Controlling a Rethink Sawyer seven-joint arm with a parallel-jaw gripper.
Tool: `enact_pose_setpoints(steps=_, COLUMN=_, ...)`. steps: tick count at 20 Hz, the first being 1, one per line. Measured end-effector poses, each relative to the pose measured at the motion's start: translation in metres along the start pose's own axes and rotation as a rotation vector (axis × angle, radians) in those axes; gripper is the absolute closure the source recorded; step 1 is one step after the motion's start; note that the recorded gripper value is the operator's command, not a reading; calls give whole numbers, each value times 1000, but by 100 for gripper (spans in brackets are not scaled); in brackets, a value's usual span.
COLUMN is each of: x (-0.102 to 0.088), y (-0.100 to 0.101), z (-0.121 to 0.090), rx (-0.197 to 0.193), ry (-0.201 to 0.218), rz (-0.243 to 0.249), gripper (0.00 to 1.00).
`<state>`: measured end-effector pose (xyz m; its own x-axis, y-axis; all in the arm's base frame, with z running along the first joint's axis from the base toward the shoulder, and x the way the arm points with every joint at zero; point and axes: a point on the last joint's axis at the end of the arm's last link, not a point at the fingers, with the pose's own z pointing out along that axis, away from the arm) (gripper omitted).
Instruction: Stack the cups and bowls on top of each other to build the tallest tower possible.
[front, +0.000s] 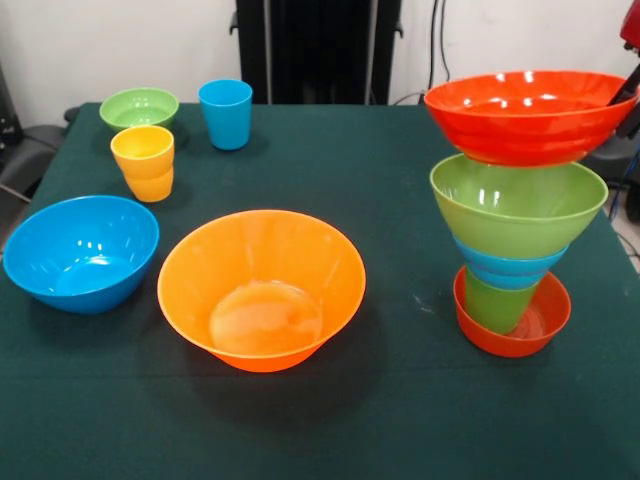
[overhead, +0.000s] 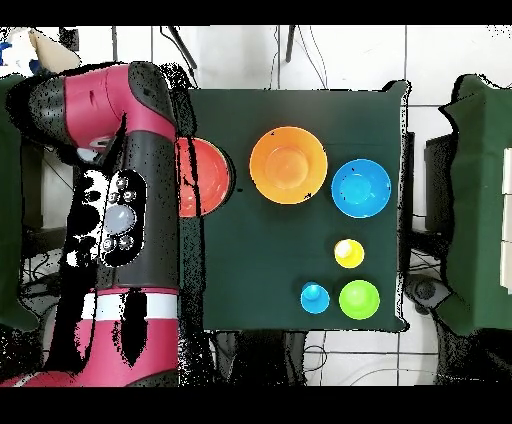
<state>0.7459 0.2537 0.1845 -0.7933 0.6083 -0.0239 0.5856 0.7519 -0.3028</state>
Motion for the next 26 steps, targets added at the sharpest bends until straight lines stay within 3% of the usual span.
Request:
enact_pose_setpoints(steps=16, x=-9, y=29, z=-5, rx=26, ry=-20, rz=-22, gripper=100)
enact_pose_setpoints(steps=22, x=-13, y=36, z=-1, rx=82, ry=-14, rz=-25, gripper=100)
enact_pose_setpoints(steps=26, x=-14, y=34, z=2, rx=145, ry=14, rz=-21, gripper=100)
